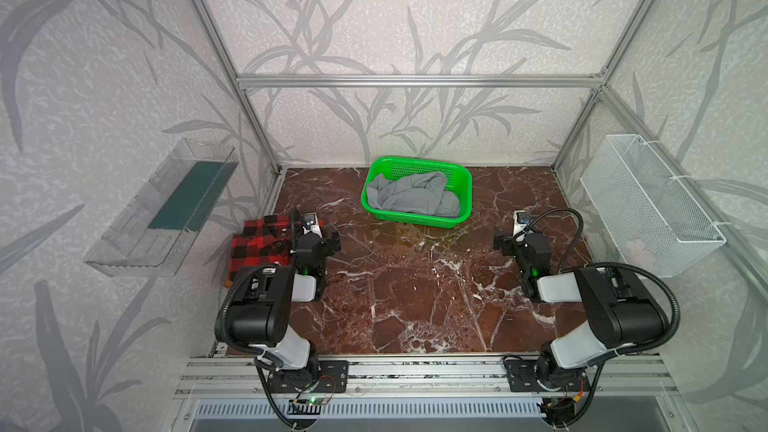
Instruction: Fold and stack the long sleeve shirts
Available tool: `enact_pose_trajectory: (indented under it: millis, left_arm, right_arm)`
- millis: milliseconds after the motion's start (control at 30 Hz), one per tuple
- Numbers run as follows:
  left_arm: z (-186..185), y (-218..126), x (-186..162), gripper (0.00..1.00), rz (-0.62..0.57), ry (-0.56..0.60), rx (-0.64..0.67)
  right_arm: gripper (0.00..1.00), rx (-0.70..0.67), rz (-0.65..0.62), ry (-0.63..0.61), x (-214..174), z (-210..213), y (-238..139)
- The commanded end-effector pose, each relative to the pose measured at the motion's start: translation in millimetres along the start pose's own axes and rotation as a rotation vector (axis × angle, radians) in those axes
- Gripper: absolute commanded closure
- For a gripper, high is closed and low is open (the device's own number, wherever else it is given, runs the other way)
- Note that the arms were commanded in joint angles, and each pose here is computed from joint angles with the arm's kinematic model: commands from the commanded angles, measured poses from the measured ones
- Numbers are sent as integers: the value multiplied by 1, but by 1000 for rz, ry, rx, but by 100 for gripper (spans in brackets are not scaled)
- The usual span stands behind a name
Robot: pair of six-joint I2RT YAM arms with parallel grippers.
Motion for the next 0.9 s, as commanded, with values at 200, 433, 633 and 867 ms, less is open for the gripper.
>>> enact_pose_trajectory:
  millis: [200, 433, 633, 867]
  left_arm:
    - [0, 1, 10, 1, -27, 2, 0]
    - [0, 1, 10, 1, -26, 2, -1]
    - [0, 1, 10, 1, -27, 2, -1]
    - [0, 1, 10, 1, -27, 1, 1]
  right_arm:
    - [1, -15, 5, 7, -4, -3, -1]
    - [1, -15, 6, 7, -4, -3, -1]
    - [1, -14, 6, 7, -4, -3, -1]
    - [1, -22, 9, 2, -4, -3, -1]
Point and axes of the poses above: each gripper's point midway between its finger pads, its own y axis out along the fingers, its own z axis along the line the jaws close on, x = y × z, the point moved 1 cm from there along -y, back along the fingers, and after that the axes turned 2 degrees about y, right-handed, at the moved point
